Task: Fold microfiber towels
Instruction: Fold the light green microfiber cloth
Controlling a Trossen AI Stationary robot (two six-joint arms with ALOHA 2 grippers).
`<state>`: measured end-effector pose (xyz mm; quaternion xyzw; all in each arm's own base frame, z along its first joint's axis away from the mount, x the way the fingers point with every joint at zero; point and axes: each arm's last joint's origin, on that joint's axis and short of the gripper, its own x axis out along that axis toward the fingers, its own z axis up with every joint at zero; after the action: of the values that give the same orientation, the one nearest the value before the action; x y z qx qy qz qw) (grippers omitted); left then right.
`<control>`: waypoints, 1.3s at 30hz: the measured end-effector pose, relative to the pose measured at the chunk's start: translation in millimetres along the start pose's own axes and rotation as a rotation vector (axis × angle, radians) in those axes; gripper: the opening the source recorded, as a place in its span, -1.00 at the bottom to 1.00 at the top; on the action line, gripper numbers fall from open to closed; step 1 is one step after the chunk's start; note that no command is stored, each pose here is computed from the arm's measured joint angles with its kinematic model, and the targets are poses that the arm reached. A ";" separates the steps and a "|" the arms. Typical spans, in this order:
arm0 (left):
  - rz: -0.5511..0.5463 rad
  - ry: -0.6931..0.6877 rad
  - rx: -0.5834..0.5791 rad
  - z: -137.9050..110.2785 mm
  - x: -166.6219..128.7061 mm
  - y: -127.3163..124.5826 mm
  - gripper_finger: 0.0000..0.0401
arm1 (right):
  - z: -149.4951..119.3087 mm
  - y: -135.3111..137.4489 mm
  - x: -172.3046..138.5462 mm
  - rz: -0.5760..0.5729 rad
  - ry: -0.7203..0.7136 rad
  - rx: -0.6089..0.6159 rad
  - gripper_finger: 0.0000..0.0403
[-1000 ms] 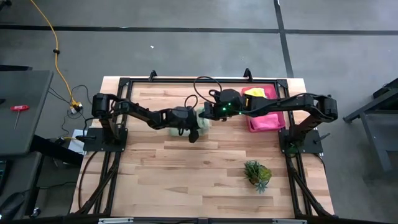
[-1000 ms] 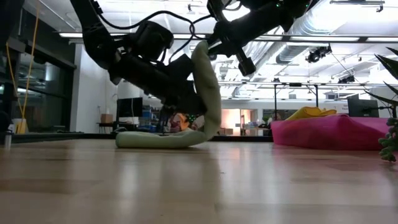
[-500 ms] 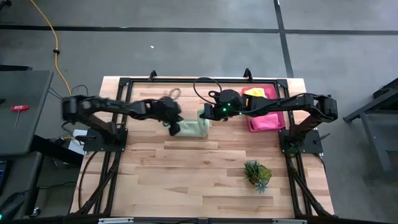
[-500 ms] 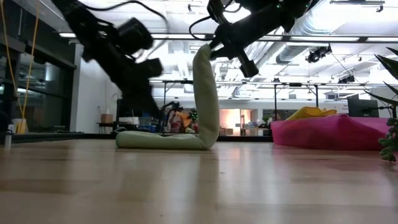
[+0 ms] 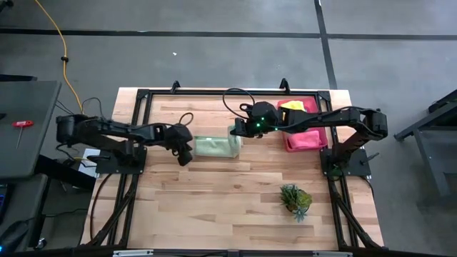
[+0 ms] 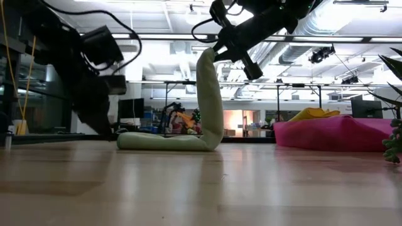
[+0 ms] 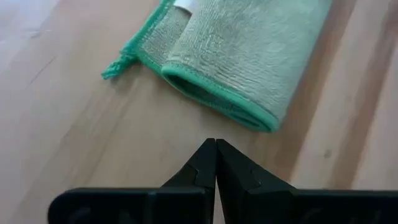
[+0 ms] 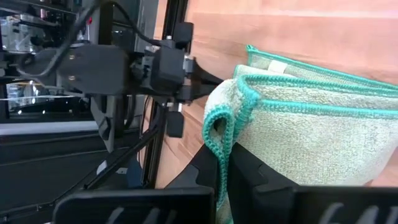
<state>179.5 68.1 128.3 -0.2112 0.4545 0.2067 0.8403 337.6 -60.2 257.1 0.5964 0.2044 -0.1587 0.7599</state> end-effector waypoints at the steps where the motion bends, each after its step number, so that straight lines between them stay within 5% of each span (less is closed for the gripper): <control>1: 0.002 0.004 0.010 0.1 3.8 -0.3 -1.00 | 0.0 0.0 0.0 0.000 0.001 -0.001 -1.00; 15: 0.000 0.017 0.197 24.9 33.7 -6.1 -1.00 | -3.8 -7.4 15.8 -0.001 0.066 0.007 -1.00; 39: 0.014 -0.004 0.169 29.1 33.4 -6.9 -1.00 | -10.3 -45.3 102.9 0.080 0.048 0.165 -1.00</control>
<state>219.6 83.4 115.5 -0.1360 0.4703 0.1738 0.8545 403.5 -60.7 165.4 0.6684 0.1847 -0.1301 0.7086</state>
